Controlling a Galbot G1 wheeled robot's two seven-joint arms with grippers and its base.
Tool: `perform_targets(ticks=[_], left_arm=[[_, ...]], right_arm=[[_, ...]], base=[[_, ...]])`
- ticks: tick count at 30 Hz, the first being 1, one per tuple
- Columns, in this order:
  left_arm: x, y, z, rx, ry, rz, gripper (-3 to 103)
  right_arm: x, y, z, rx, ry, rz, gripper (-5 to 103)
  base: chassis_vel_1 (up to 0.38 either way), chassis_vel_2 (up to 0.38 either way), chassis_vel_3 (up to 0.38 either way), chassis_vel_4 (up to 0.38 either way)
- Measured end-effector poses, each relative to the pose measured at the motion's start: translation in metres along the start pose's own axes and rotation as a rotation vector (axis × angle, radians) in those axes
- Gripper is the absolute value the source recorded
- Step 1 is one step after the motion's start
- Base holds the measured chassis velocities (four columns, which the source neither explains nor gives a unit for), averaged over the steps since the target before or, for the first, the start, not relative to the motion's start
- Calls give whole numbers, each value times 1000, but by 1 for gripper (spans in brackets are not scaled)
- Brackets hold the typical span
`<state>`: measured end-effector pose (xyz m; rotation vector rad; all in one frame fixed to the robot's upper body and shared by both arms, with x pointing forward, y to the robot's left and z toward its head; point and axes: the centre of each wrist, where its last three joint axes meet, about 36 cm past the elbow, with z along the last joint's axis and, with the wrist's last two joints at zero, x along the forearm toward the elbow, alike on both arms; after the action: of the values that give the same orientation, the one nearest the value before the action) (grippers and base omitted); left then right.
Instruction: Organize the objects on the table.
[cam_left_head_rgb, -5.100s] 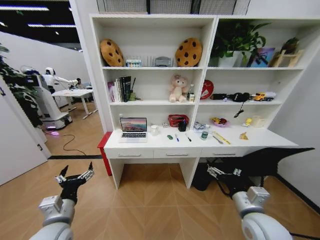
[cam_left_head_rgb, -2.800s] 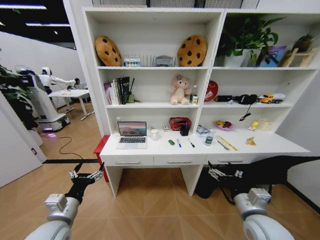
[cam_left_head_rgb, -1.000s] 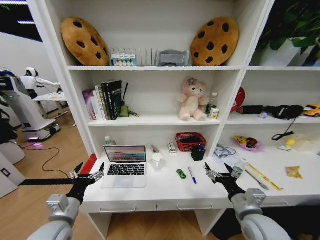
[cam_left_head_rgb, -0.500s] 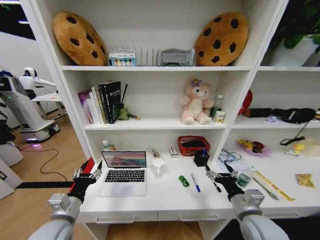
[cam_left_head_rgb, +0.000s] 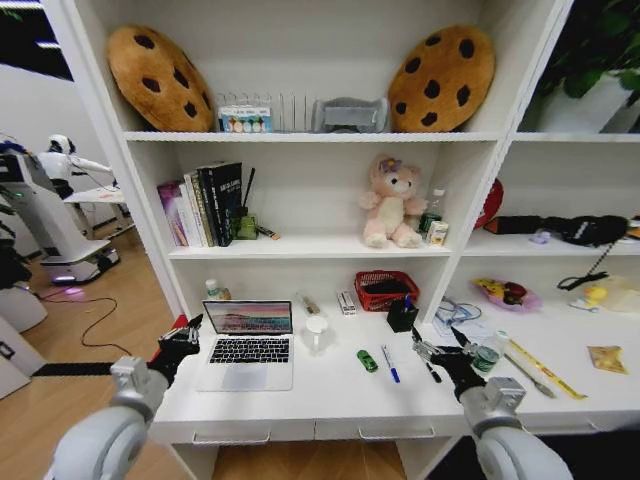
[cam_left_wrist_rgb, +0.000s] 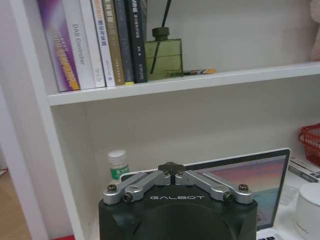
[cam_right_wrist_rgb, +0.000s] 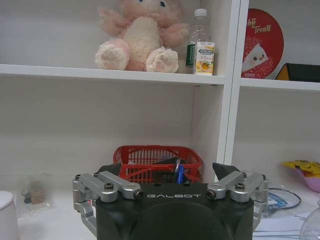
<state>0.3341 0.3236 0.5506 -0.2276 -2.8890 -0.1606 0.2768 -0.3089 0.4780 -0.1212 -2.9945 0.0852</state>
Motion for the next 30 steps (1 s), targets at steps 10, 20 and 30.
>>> perform_targets(ticks=[10,20,30], left_arm=[[-41,23,-42,-24,37,170,0],[-96,3,-55,-34,62,251,0],[-150,-40,-53,0,154,244,0]], right_arm=[[3,1,12,21,34,21,100],[-2,2,19,24,59,41,100],[-9,-7,25,8,60,77,100]], base=[[0,0,0,0],[0,0,0,0],[0,0,0,0]])
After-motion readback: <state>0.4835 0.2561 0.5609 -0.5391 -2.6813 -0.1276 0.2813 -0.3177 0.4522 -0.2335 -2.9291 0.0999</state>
